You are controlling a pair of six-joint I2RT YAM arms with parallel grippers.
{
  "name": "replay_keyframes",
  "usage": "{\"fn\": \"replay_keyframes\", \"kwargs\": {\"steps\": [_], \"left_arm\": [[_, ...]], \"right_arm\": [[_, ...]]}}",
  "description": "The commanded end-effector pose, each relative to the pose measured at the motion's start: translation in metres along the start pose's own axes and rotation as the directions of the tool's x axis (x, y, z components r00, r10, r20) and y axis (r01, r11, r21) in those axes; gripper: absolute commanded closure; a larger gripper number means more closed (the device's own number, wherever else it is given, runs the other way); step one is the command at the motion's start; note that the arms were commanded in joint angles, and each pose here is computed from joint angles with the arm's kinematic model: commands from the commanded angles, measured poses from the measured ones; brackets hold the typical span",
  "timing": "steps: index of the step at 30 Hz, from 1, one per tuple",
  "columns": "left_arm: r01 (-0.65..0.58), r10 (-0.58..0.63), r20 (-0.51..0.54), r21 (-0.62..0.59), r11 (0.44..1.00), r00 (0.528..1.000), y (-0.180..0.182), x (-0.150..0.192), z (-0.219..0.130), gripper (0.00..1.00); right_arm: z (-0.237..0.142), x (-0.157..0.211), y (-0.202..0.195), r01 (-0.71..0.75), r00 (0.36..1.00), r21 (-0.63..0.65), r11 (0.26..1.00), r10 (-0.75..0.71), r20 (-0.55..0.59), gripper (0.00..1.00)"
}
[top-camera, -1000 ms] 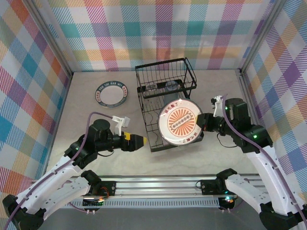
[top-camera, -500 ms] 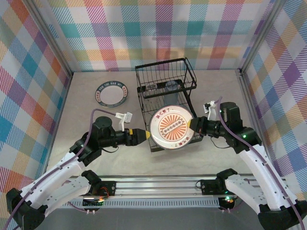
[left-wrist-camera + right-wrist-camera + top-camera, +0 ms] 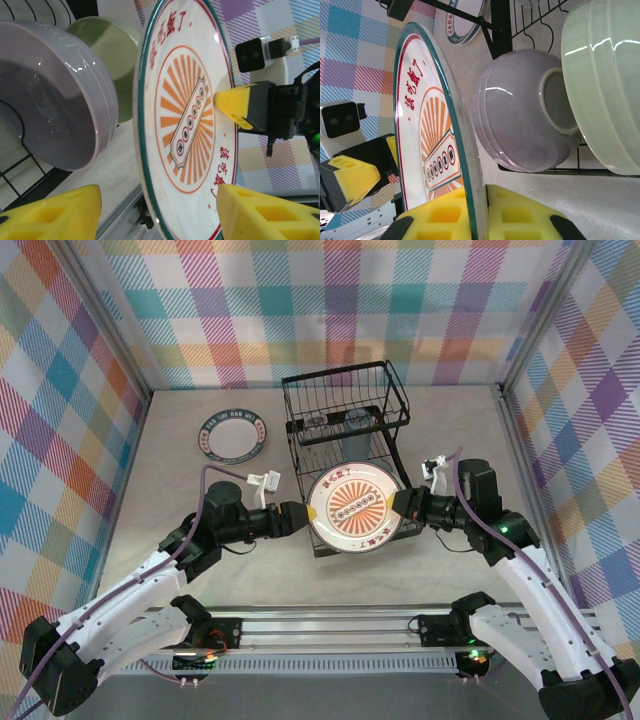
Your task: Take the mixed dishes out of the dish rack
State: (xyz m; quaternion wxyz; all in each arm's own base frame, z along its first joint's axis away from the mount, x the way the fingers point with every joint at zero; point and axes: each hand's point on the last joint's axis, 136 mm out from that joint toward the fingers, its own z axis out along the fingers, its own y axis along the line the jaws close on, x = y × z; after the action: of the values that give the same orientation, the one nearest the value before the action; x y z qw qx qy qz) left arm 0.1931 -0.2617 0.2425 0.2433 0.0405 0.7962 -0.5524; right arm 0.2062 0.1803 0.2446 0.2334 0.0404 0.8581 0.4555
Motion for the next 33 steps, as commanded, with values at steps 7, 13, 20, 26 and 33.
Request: {"fn": "replay_keyframes", "kwargs": {"steps": [7,13,20,26,33], "left_arm": [[0.022,-0.023,0.019,0.023,0.999,1.000,0.003,-0.001,0.009,0.50],[0.035,-0.036,0.019,0.023,0.999,0.999,0.006,0.001,0.011,0.57],[0.052,-0.053,0.018,0.032,0.998,0.998,0.008,0.001,0.014,0.69],[0.064,-0.065,0.013,0.042,0.997,0.998,0.008,0.003,0.017,0.80],[0.078,-0.079,0.012,0.055,0.995,0.997,0.007,0.003,0.020,0.97]], "right_arm": [[-0.004,-0.005,0.021,0.026,0.999,-0.106,0.994,-0.023,0.030,1.00],[-0.005,-0.004,0.020,0.027,0.999,-0.108,0.994,-0.023,0.033,1.00],[-0.001,-0.004,0.018,0.018,0.999,-0.118,0.993,-0.014,0.029,1.00],[-0.001,-0.004,0.018,0.024,0.999,-0.123,0.992,-0.020,0.033,1.00],[0.000,-0.003,0.018,0.031,0.999,-0.129,0.991,-0.028,0.030,1.00]]}}
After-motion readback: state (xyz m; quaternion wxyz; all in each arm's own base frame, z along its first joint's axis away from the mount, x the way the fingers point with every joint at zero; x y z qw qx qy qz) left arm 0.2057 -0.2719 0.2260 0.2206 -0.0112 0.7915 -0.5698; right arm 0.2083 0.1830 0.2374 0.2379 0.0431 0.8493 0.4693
